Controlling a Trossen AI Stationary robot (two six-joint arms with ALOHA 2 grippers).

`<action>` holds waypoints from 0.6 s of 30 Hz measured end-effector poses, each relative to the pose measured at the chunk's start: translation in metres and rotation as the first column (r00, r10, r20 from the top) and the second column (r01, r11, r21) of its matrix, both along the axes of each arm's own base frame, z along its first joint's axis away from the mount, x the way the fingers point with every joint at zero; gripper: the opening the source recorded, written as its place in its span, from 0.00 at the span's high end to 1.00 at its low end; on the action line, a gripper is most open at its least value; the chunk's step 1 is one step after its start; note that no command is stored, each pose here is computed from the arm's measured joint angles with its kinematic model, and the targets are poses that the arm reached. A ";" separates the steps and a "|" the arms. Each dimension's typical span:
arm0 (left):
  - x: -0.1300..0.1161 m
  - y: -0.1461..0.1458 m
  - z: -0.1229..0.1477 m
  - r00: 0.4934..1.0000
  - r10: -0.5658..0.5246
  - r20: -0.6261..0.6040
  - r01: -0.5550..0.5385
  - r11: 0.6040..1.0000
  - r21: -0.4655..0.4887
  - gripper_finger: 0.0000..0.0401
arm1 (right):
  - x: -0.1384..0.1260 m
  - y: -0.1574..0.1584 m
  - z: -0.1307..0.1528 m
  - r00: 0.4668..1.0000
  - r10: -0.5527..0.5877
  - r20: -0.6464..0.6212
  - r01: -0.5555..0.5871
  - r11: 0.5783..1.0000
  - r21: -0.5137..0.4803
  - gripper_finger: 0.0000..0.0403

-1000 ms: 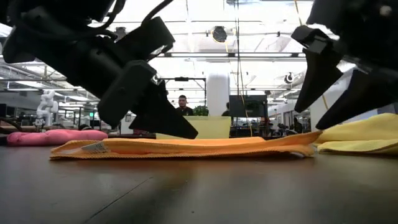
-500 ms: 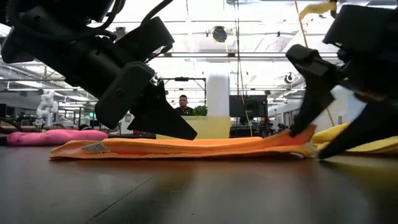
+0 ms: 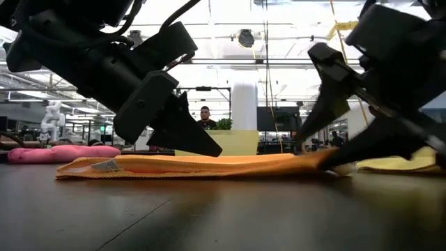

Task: Fold microfiber towels
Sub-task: Fold the orange towel

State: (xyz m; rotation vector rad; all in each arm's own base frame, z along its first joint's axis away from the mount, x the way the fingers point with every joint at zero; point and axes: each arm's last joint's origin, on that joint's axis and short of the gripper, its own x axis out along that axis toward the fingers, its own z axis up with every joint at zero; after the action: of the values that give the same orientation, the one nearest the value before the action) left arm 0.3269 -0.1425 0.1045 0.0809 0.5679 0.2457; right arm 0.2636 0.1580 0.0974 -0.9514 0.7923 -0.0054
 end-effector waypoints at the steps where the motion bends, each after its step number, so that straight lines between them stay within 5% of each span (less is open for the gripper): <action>1: 0.000 0.000 0.000 1.000 -0.001 0.000 0.001 1.000 -0.001 0.62 | 0.000 -0.001 0.000 1.000 -0.016 0.013 0.016 1.000 -0.021 0.56; 11: 0.000 0.000 0.000 1.000 0.000 0.000 0.000 1.000 -0.002 0.62 | -0.001 -0.007 0.003 0.985 -0.128 0.115 0.147 0.974 -0.172 0.53; 18: 0.000 0.000 0.000 1.000 0.000 -0.001 0.000 1.000 -0.002 0.62 | -0.002 -0.008 0.004 0.983 -0.141 0.114 0.158 0.975 -0.155 0.55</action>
State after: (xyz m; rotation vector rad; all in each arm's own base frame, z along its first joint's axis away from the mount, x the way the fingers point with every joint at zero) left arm 0.3268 -0.1425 0.1044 0.0790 0.5691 0.2455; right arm 0.2611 0.1500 0.1019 -1.0360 0.7754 -0.2523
